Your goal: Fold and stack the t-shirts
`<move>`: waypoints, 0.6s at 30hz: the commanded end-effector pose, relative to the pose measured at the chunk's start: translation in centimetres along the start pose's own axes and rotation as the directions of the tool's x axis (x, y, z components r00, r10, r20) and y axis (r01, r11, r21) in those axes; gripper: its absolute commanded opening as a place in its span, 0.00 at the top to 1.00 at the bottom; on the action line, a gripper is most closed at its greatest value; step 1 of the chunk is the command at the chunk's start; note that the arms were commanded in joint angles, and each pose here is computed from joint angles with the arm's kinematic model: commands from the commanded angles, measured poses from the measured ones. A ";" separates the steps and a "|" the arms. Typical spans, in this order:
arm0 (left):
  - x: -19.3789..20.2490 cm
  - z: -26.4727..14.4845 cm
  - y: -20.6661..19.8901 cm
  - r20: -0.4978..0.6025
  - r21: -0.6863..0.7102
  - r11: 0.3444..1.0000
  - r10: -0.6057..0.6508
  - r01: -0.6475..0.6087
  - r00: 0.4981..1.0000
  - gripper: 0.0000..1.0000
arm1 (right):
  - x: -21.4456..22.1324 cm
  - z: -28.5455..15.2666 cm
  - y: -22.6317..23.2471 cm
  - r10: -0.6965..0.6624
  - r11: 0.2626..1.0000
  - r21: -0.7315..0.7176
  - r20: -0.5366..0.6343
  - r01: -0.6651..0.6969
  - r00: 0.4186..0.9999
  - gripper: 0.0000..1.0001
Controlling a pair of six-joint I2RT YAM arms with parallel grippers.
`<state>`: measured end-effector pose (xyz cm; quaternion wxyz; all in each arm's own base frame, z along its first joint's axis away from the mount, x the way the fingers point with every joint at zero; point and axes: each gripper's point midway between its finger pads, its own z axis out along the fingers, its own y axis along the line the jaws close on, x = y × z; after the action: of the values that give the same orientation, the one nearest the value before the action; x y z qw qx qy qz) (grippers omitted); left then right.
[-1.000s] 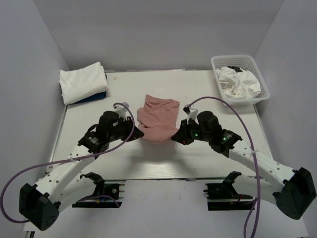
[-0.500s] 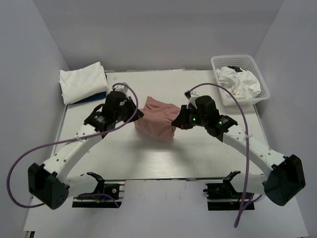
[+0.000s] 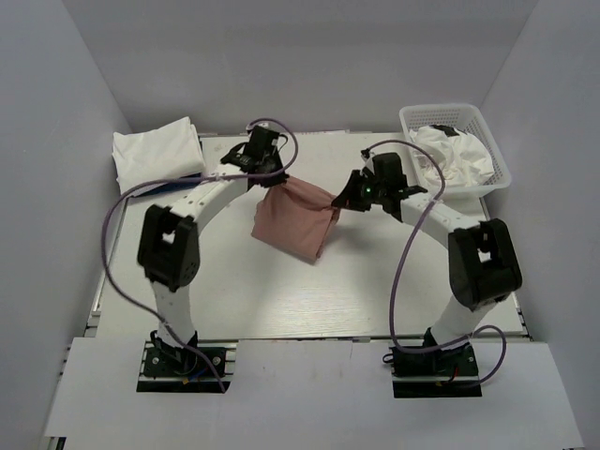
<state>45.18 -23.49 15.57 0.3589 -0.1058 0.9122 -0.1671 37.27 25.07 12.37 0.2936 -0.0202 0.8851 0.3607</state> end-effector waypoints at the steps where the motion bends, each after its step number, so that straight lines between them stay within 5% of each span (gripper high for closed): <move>1: -3.3 2.8 -0.5 0.043 -0.006 0.999 0.039 -0.039 0.998 1.00 | -4.5 1.7 -0.4 -0.054 0.998 -0.021 0.092 0.056 0.994 0.81; 2: -4.2 5.3 0.1 0.055 -0.055 0.998 0.036 -0.033 0.998 1.00 | -7.4 1.7 0.7 -0.120 0.991 -0.040 0.140 0.127 0.983 0.59; 3: -3.3 6.1 0.7 0.006 -0.089 0.995 0.041 -0.041 0.999 1.00 | -5.4 4.8 -2.3 -0.092 0.996 0.005 0.048 0.092 0.995 0.43; 4: -3.5 7.0 1.2 -0.009 -0.106 0.994 0.037 -0.037 0.999 0.87 | -6.2 4.8 -1.8 -0.103 0.995 -0.002 0.001 0.103 0.995 0.12; 6: -3.7 8.3 1.6 -0.039 -0.135 0.990 0.031 -0.036 0.999 0.52 | -6.5 6.5 -2.7 -0.132 0.991 -0.011 -0.058 0.131 0.990 0.10; 7: -4.2 8.1 1.3 -0.027 -0.128 0.991 0.031 -0.034 0.999 0.21 | -6.8 6.4 -2.6 -0.133 0.991 -0.007 -0.064 0.132 0.989 0.10; 9: -3.9 7.9 1.9 -0.040 -0.125 0.992 0.032 -0.037 0.999 0.06 | -7.0 5.8 -1.9 -0.156 0.988 -0.012 -0.036 0.156 0.987 0.10; 11: -5.8 5.4 0.4 0.035 -0.060 0.998 0.026 -0.024 0.999 0.00 | -7.5 5.2 -1.5 -0.166 0.986 -0.015 0.004 0.166 0.986 0.10; 18: -3.2 0.3 -0.9 0.043 0.092 0.992 0.077 -0.081 0.996 0.00 | -4.7 1.4 2.9 -0.227 0.969 -0.087 0.041 0.230 0.973 0.10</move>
<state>48.29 -21.13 10.35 0.3182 -0.0960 0.9355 -0.1199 42.41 25.46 11.55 0.3004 -0.0829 0.8883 0.3374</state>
